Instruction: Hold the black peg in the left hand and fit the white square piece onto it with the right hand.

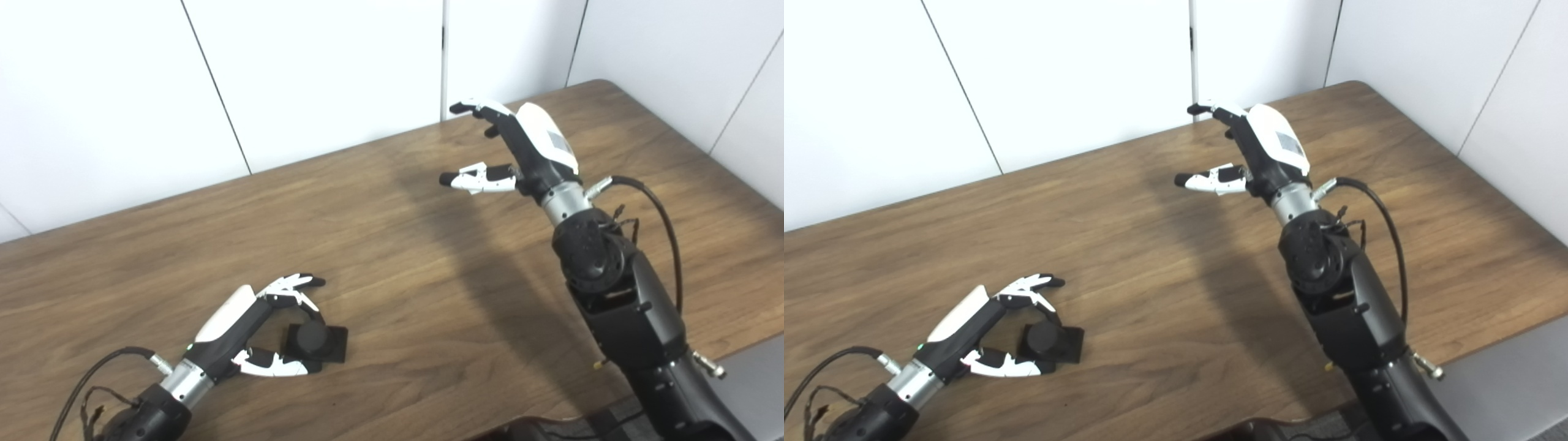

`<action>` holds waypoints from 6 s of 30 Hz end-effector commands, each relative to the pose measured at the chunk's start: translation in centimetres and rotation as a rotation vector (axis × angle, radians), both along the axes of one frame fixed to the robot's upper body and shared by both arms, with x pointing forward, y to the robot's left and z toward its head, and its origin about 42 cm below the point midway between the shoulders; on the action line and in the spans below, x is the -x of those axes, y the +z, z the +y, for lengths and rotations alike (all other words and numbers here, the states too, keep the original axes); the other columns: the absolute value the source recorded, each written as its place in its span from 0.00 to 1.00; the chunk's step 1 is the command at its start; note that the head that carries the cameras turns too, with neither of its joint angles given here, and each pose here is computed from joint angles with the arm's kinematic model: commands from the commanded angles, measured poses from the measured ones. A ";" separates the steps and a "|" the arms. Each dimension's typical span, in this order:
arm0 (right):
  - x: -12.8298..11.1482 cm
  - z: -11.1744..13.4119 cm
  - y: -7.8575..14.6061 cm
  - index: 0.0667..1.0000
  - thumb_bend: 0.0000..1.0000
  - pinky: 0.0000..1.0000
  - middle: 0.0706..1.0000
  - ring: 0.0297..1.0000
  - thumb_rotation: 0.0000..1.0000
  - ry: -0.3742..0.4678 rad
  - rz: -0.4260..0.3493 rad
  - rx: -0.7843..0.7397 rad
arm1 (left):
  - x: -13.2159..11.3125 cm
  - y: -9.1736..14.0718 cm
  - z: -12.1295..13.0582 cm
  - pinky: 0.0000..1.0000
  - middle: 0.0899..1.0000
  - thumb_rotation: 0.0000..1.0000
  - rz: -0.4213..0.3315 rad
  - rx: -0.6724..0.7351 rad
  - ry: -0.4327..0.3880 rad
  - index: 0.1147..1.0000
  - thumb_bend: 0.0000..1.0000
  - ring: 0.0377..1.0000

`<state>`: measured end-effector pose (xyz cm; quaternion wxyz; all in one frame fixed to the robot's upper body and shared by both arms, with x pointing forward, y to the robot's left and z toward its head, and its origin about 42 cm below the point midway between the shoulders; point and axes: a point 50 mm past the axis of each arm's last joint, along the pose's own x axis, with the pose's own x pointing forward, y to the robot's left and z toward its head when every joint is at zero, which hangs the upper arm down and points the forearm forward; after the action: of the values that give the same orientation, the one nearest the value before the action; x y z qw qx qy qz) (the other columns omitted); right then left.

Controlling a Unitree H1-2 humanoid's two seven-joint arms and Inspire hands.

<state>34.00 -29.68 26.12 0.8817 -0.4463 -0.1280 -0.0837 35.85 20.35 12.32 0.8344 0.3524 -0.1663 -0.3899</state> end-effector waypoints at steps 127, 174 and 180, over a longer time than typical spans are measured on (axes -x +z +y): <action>-9.7 -6.2 3.1 0.77 0.67 0.68 0.85 0.82 0.24 -0.078 0.184 0.321 | 1.9 -2.7 0.6 0.92 0.87 0.07 0.090 -0.114 0.001 0.43 0.52 0.93; -9.4 -5.8 1.6 0.78 0.68 0.70 0.86 0.83 0.46 -0.035 0.300 0.420 | 2.2 -2.9 0.6 0.93 0.88 0.08 0.101 -0.131 0.015 0.43 0.52 0.93; -9.5 -5.8 1.6 0.78 0.68 0.71 0.87 0.83 0.45 -0.031 0.311 0.442 | 2.3 -3.0 0.6 0.93 0.87 0.08 0.105 -0.121 0.015 0.43 0.52 0.93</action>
<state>42.73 -35.18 24.50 0.7828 -0.6204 0.0416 0.0244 35.13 20.21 12.13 0.8431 0.3514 -0.1603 -0.3742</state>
